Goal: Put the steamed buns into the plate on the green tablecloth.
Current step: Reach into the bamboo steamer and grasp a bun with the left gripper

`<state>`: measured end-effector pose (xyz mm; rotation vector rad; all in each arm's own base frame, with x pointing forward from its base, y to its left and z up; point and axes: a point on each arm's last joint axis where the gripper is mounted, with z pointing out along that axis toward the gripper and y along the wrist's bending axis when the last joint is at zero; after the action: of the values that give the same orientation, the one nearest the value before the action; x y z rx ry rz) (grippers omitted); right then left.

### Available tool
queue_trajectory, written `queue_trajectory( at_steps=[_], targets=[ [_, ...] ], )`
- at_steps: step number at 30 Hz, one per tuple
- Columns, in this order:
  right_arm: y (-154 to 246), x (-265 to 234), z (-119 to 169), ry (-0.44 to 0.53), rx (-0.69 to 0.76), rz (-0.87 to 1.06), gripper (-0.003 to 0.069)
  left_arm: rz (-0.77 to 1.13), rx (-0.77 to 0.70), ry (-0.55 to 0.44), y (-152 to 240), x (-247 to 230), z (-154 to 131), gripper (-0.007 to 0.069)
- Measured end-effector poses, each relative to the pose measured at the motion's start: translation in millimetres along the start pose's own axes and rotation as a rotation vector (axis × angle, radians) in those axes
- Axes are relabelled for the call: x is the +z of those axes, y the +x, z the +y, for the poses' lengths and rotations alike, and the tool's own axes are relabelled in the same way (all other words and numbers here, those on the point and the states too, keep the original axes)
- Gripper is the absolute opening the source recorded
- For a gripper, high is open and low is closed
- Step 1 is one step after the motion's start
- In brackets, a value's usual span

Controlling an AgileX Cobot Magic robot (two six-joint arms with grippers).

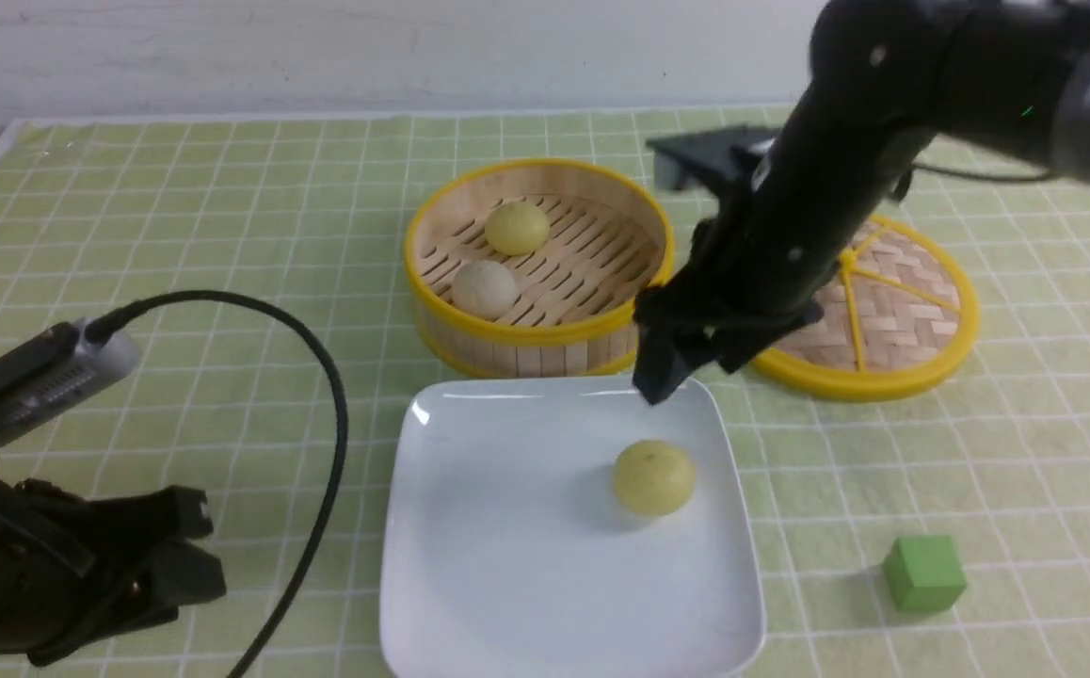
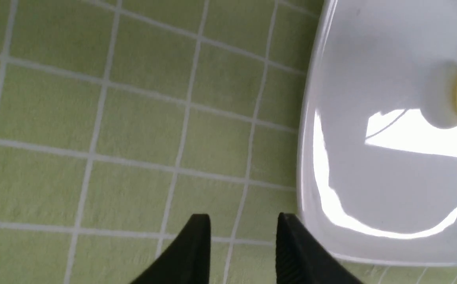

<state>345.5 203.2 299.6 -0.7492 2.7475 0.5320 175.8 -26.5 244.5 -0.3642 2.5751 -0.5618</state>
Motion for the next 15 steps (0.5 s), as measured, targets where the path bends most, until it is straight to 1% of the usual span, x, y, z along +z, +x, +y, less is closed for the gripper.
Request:
queue_trajectory(
  at_steps=[1,2,3,4,5,7,8,9,10,11,13,14,15],
  targets=[
    [0.5,-15.3,1.2,0.012,-0.007,-0.024,0.0491,-0.022,-0.001,0.01,-3.6,-0.8,-2.0,0.0225],
    [1.7,-29.6,1.7,0.029,-0.011,-0.049,0.0418,-0.048,0.011,0.023,-9.5,-2.3,-6.2,0.0188],
    [4.1,-39.7,1.4,0.047,-0.011,-0.066,0.033,-0.062,0.031,0.033,-15.3,-3.2,-10.5,0.0152],
    [10.2,-52.1,1.6,0.073,-0.014,-0.081,0.0213,-0.079,0.083,0.055,-26.1,-6.6,-21.1,0.0081],
    [17.8,-60.2,1.8,0.095,-0.018,-0.086,0.0117,-0.077,0.127,0.069,-32.4,-7.6,-28.5,0.005],
    [37.4,-73.2,4.2,0.124,-0.021,-0.084,0.0016,-0.049,0.224,0.11,-47.3,-6.6,-50.1,0.001],
    [41.3,-71.5,3.7,0.126,-0.016,-0.072,0.0004,-0.047,0.233,0.116,-51.1,-6.1,-53.8,0.0008],
    [62.8,-76.3,5.3,0.134,-0.003,-0.05,-0.0013,-0.014,0.297,0.147,-61.7,-0.4,-73.4,0.0002],
    [77.5,-77.7,6.2,0.136,0.004,-0.032,-0.0015,0.004,0.327,0.163,-68.2,4.9,-85.4,0.0002],
    [80.5,-77.8,6.3,0.136,0.006,-0.029,-0.0015,0.016,0.329,0.162,-67.5,8.1,-86.0,0.0002],
    [117.8,-80.7,9.0,0.134,0.015,0.008,-0.0016,0.041,0.391,0.174,-86.2,24.1,-113.1,0.0005],
    [131.4,-77.3,8.7,0.131,0.022,0.032,-0.0016,0.045,0.399,0.17,-93.7,30.9,-119.1,0.0011],
    [147.9,-75.4,9.2,0.126,0.028,0.047,-0.0016,0.052,0.402,0.162,-104.7,41.9,-128.0,0.0032]
  ],
)
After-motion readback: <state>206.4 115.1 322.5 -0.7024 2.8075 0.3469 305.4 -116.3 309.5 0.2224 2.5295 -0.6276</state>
